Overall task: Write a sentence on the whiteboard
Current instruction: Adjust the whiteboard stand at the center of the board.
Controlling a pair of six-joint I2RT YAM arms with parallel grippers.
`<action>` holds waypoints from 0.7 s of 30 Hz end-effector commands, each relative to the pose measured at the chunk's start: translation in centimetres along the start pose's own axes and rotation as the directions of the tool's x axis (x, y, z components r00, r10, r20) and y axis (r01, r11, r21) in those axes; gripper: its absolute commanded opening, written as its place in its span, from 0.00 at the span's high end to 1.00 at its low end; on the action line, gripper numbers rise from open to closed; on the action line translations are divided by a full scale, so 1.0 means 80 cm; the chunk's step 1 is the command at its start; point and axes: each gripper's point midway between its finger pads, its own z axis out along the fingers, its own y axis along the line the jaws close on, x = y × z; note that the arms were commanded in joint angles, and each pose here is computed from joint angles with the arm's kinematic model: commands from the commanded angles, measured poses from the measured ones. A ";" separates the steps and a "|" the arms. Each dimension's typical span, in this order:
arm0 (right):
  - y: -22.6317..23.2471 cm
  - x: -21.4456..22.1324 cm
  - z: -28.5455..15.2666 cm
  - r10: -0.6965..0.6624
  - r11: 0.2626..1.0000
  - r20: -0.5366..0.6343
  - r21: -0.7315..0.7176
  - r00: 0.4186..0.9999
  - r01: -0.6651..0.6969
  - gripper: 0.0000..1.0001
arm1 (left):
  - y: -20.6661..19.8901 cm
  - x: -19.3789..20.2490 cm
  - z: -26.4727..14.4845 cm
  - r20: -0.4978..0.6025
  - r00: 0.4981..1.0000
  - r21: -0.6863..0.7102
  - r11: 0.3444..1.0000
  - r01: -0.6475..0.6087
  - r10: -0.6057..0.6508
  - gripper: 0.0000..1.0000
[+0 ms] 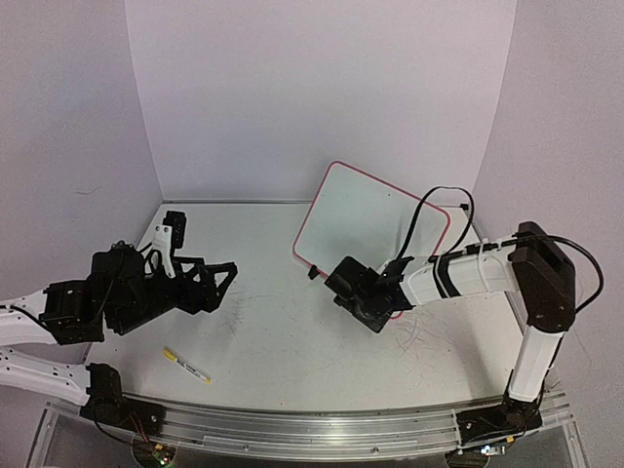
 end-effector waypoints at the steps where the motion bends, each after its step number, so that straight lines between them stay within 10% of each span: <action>1: 0.000 -0.009 0.012 -0.003 0.999 0.086 0.051 0.996 -0.001 0.31 | -0.010 -0.016 -0.012 0.022 0.999 0.057 0.998 0.034 -0.035 0.09; 21: -0.022 -0.020 0.062 -0.197 0.968 0.134 0.182 0.971 0.172 0.52 | 0.008 -0.027 -0.041 0.044 0.993 0.052 0.993 0.103 -0.106 0.09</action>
